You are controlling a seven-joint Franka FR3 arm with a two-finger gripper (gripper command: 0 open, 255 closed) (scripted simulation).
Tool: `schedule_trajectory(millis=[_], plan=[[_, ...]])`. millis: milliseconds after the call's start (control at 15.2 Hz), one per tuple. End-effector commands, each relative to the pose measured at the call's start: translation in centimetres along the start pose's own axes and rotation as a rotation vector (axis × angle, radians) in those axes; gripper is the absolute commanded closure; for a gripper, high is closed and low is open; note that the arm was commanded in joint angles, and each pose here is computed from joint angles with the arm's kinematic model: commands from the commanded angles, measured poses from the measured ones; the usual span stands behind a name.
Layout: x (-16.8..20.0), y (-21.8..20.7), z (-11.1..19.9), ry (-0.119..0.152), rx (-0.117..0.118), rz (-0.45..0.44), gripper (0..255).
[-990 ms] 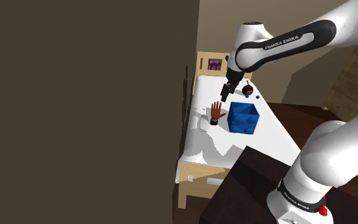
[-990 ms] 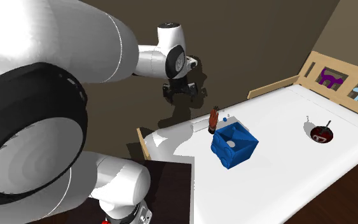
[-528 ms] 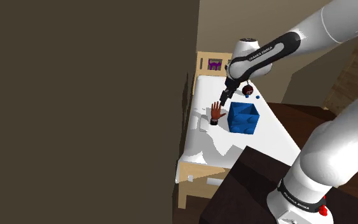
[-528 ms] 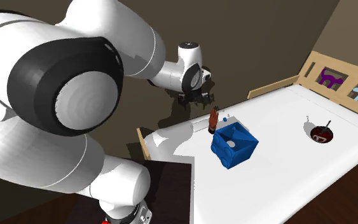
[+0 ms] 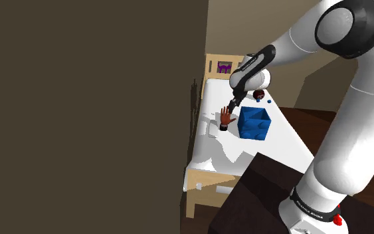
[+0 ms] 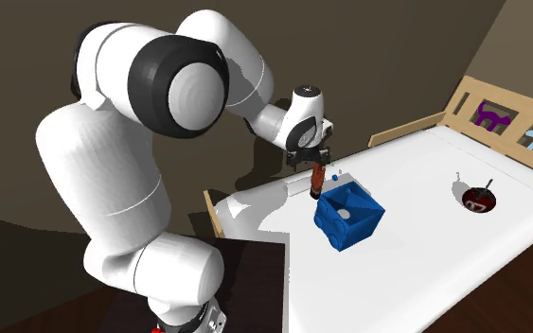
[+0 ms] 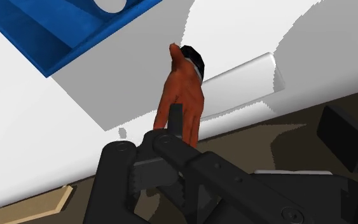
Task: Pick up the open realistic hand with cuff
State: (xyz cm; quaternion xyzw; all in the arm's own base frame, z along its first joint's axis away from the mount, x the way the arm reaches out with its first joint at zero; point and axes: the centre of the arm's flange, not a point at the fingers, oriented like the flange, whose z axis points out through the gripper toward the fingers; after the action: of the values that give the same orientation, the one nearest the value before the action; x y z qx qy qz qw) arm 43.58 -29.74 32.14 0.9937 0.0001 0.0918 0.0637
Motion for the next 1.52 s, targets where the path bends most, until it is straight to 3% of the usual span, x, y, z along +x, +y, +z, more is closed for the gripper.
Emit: schedule_trajectory(millis=[0, 330, 990, 1056, 1452], plan=[[0.1, 1.4, 2.0, 0.005, -0.002, 0.004, 0], [1.2, 5.3, 7.2, 0.017, -0.006, 0.011, 0], [0.5, 4.9, 11.3, 0.017, -0.007, 0.011, 0], [0.6, 4.8, 11.3, 0.017, -0.007, 0.011, 255], [0.6, 4.9, 11.3, 0.017, -0.007, 0.011, 255]])
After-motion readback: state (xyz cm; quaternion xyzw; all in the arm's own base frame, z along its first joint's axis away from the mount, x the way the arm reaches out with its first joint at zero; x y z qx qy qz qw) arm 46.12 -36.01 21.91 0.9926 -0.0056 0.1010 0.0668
